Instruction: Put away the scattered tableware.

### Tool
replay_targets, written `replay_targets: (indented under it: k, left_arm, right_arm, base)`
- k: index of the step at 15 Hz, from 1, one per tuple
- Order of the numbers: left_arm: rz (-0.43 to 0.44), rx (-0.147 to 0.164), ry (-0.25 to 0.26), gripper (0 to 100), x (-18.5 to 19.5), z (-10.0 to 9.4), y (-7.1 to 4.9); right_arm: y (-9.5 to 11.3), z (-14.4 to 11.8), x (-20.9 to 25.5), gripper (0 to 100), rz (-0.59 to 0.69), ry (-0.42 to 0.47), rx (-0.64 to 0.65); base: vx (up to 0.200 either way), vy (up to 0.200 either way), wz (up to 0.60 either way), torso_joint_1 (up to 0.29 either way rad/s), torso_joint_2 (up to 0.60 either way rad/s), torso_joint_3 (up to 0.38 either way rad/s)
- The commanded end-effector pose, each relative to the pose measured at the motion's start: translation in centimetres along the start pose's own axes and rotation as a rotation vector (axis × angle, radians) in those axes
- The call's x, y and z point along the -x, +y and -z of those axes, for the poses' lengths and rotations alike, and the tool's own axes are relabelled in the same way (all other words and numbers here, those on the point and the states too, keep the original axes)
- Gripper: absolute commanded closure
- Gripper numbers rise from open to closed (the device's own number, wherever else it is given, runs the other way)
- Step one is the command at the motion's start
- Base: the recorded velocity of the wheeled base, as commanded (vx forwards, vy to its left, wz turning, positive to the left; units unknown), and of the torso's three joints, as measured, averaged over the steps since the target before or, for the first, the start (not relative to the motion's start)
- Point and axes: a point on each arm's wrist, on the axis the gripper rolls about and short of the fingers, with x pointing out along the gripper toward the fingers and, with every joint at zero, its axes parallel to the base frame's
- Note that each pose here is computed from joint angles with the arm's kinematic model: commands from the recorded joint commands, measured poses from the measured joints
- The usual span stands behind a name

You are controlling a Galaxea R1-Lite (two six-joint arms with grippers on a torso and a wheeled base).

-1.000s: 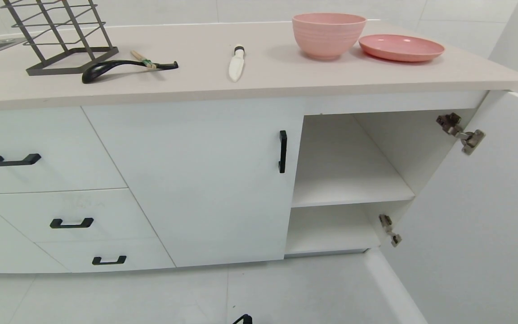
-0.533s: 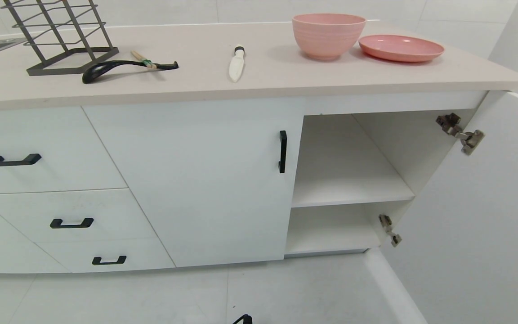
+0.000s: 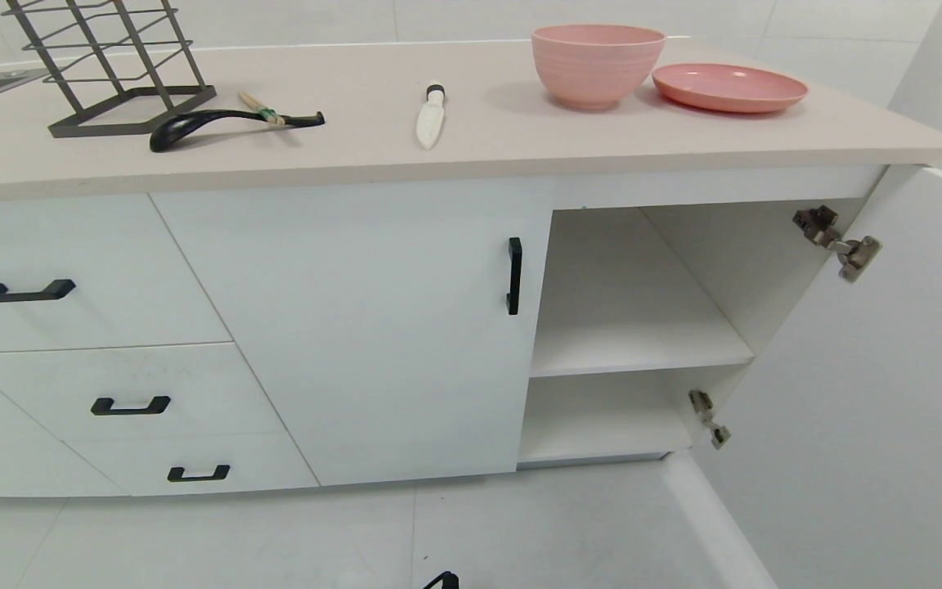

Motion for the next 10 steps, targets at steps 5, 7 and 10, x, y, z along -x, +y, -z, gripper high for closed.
replay_targets:
  k: [5, 7, 10]
  left_arm:
    - [0.007, -0.006, 0.005, 0, -0.03, 0.02, -0.02]
    - [0.007, -0.003, 0.004, 0, -0.03, 0.00, -0.02]
    - [0.006, 0.000, 0.005, 0, -0.03, 0.02, -0.01]
  right_arm:
    - [0.06, 0.04, 0.01, 0, -0.032, 0.002, 0.032]
    - [0.06, 0.04, 0.01, 0, -0.032, 0.002, 0.031]
    - [0.07, 0.04, 0.01, 0, -0.033, 0.002, 0.034]
  base:
    - [0.040, -0.040, 0.00, 0.001, 0.00, 0.001]
    - [0.200, -0.200, 0.00, 0.000, 0.00, 0.000]
    - [0.000, 0.000, -0.60, -0.001, 0.00, 0.007]
